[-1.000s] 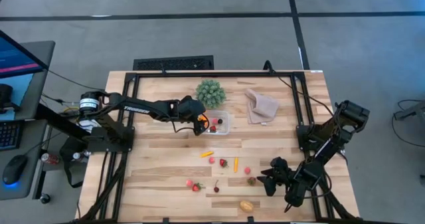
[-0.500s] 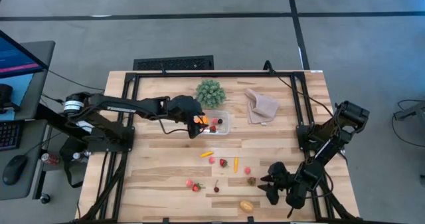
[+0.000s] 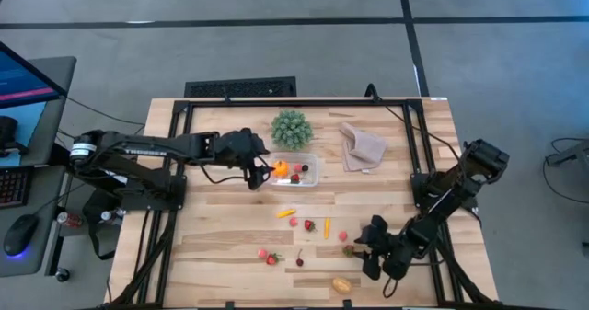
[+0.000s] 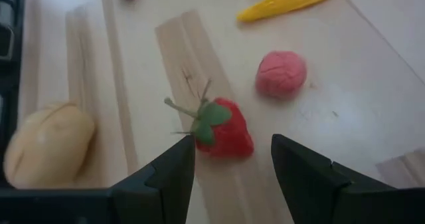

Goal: Pick and placing Produce into tupperware
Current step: Put the red strawberry into the transparent container

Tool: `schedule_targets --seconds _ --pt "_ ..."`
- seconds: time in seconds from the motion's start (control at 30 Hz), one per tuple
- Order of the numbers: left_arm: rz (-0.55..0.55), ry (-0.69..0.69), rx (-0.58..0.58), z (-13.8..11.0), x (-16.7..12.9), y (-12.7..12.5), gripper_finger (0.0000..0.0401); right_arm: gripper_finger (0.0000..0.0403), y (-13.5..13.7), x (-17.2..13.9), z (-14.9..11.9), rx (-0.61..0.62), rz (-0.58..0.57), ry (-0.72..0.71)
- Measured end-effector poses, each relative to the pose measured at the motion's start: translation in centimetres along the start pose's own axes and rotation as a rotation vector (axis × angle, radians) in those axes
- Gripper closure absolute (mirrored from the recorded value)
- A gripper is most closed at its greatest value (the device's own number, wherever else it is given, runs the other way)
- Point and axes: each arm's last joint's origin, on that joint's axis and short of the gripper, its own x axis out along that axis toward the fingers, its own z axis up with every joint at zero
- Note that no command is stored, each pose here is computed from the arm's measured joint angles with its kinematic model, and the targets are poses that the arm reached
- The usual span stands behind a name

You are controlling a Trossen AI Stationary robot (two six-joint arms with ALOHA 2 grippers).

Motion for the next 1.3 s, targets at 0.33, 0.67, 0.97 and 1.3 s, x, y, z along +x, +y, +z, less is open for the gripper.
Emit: schedule_targets --seconds 0.33,0.67,0.97,1.3 --pt "0.010 0.026 0.023 -0.5 -0.4 -0.8 0.0126 0.0210 -0.2 0.3 0.4 -0.097 0.013 0.031" --pt "0.021 0.051 0.001 -0.7 -0.4 -0.8 0.0126 0.0184 -0.4 0.5 0.8 -0.102 0.007 0.037" --pt "0.021 0.052 -0.014 -0.7 -0.4 -0.8 0.0126 0.0133 -1.0 1.3 1.7 -0.107 0.024 0.104" --pt "0.023 0.058 -0.024 -0.8 -0.4 -0.8 0.0126 0.0132 -0.8 1.4 2.1 -0.154 0.070 0.100"
